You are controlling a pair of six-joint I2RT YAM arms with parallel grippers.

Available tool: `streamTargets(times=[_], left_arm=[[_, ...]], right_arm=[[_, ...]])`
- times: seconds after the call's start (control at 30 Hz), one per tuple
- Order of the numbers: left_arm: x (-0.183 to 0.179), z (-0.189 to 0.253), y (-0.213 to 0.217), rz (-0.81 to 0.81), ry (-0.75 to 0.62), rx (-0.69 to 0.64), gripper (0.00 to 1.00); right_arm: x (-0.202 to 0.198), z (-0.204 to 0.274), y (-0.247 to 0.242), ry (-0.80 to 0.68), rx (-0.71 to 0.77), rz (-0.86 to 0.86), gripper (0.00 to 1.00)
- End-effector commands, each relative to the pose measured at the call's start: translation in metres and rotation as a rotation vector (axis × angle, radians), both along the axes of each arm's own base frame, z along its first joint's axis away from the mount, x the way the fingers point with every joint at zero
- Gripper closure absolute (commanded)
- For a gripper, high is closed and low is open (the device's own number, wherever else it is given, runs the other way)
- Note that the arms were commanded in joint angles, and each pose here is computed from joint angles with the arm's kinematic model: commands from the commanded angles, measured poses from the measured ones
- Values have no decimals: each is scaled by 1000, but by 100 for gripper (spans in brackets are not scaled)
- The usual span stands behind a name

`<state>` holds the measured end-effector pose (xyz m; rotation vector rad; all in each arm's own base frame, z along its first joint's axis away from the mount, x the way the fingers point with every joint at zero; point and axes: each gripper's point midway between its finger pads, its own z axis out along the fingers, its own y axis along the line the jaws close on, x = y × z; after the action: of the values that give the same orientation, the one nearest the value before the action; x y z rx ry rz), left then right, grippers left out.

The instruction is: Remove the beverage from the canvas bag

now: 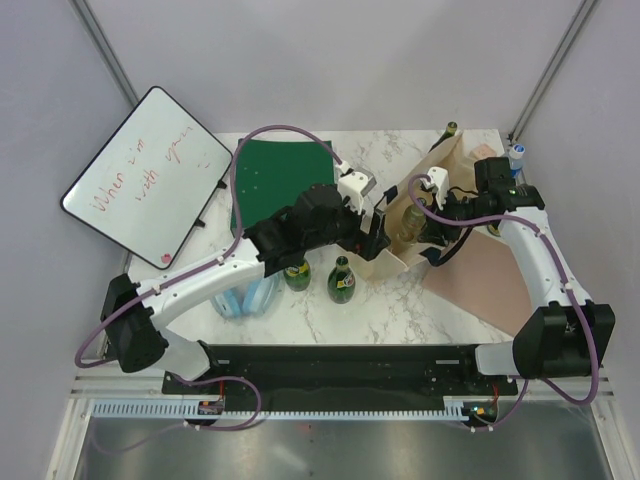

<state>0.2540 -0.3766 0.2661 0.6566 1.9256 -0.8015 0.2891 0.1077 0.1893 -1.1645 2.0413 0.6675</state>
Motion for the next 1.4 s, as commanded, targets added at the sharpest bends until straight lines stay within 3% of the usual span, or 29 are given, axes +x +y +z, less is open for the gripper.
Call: streamTargets(times=[0.0, 0.1, 0.13, 0.23, 0.33, 0.53, 0.7, 1.37], left_arm=[[-1, 14, -10, -39, 11, -13, 2], [0, 9, -16, -64, 15, 15, 21], [1, 13, -19, -69, 13, 11, 36], [-4, 7, -26, -112, 37, 19, 66], [-8, 3, -29, -142, 57, 16, 78], [-14, 3, -32, -180, 64, 12, 81], [-17, 4, -36, -201, 73, 1, 82], [-6, 2, -33, -135, 56, 1, 88]], right_arm=[[-4, 6, 2, -22, 6, 17, 57], [1, 11, 4, -22, 28, -2, 56], [6, 14, 5, -29, 40, -18, 55], [20, 30, 5, -35, 92, -78, 54], [40, 48, -5, -43, 146, -174, 51], [72, 67, -13, -45, 170, -322, 41], [88, 49, -21, -2, 117, -389, 41], [111, -12, -14, 22, -43, -451, 32]])
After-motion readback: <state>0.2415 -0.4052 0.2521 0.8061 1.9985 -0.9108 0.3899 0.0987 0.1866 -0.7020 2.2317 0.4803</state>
